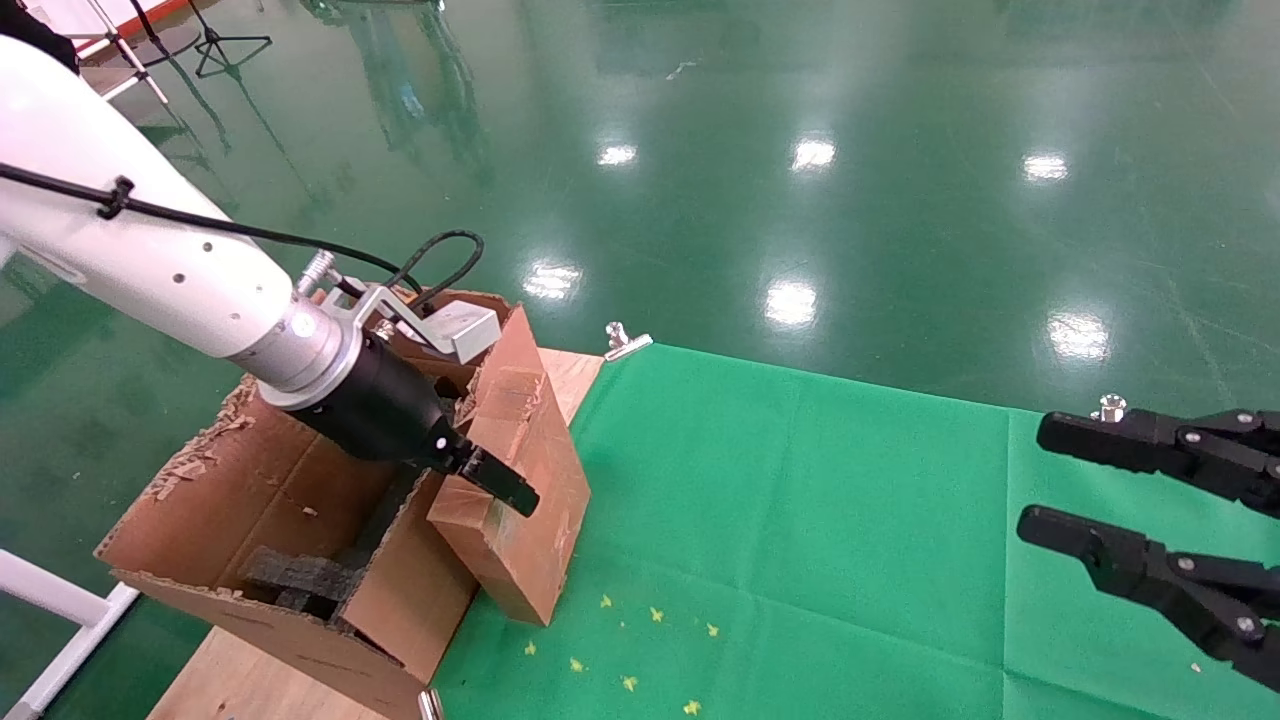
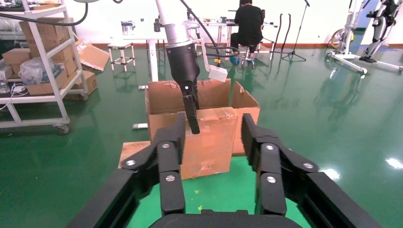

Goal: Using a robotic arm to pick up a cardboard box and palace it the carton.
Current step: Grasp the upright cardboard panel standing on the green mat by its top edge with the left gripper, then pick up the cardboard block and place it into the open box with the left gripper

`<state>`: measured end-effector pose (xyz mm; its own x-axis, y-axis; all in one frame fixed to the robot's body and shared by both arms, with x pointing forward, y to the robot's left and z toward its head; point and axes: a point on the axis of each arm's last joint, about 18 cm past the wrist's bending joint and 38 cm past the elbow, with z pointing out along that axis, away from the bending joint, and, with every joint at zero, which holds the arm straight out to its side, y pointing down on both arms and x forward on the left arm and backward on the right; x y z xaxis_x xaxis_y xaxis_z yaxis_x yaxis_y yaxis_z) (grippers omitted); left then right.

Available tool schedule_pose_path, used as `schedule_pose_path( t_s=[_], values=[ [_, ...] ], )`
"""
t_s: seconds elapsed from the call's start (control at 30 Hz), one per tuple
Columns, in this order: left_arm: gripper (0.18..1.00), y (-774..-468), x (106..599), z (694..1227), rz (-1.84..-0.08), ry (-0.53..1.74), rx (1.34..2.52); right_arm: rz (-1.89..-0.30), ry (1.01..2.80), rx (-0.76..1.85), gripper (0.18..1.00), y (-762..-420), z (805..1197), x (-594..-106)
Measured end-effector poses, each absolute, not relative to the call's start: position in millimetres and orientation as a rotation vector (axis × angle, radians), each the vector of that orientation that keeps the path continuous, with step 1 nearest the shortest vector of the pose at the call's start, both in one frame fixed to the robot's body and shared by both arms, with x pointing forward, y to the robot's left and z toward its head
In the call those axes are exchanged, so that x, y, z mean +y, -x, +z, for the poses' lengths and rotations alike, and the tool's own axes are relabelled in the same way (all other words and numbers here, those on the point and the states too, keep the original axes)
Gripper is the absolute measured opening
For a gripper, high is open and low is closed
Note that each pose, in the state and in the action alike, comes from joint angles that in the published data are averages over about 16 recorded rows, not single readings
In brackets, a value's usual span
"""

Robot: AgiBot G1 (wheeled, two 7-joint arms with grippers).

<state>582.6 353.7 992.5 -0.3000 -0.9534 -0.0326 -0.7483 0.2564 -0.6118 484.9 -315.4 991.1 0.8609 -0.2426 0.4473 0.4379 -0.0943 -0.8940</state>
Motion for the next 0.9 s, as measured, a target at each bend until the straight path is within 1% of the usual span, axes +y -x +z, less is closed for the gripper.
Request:
schedule_pose_path(
  t_s=[0.07,0.23,0.33,0.53,0.6,0.73,0.9],
  values=[
    [0.838,-582.5,353.7,992.5,-0.702,1.549,2.137,-0.573,1.566,-0.159,0.431,-484.9,991.1,-315.4],
    [0.73,-582.3,353.7,992.5,-0.703,1.549,2.137,-0.573,1.566,-0.159,0.54,-484.9,991.1,-315.4],
    [0.654,-582.2,353.8,992.5,-0.703,1.549,2.137,-0.573,1.566,-0.159,0.621,-484.9,991.1,-315.4],
    [0.516,-581.7,354.6,996.3,-0.713,1.541,2.127,-0.573,1.566,-0.159,0.759,-484.9,991.1,-315.4],
    [0.466,-581.1,355.4,1000.6,-0.729,1.534,2.116,-0.573,1.566,-0.159,0.789,-484.9,991.1,-315.4],
    [0.402,-578.4,358.5,1016.3,-0.783,1.509,2.078,-0.573,1.566,-0.159,0.87,-484.9,991.1,-315.4],
    [0.353,-570.7,368.9,1053.3,-0.899,1.459,1.986,-0.573,1.566,-0.159,0.93,-484.9,991.1,-315.4]
  ],
)
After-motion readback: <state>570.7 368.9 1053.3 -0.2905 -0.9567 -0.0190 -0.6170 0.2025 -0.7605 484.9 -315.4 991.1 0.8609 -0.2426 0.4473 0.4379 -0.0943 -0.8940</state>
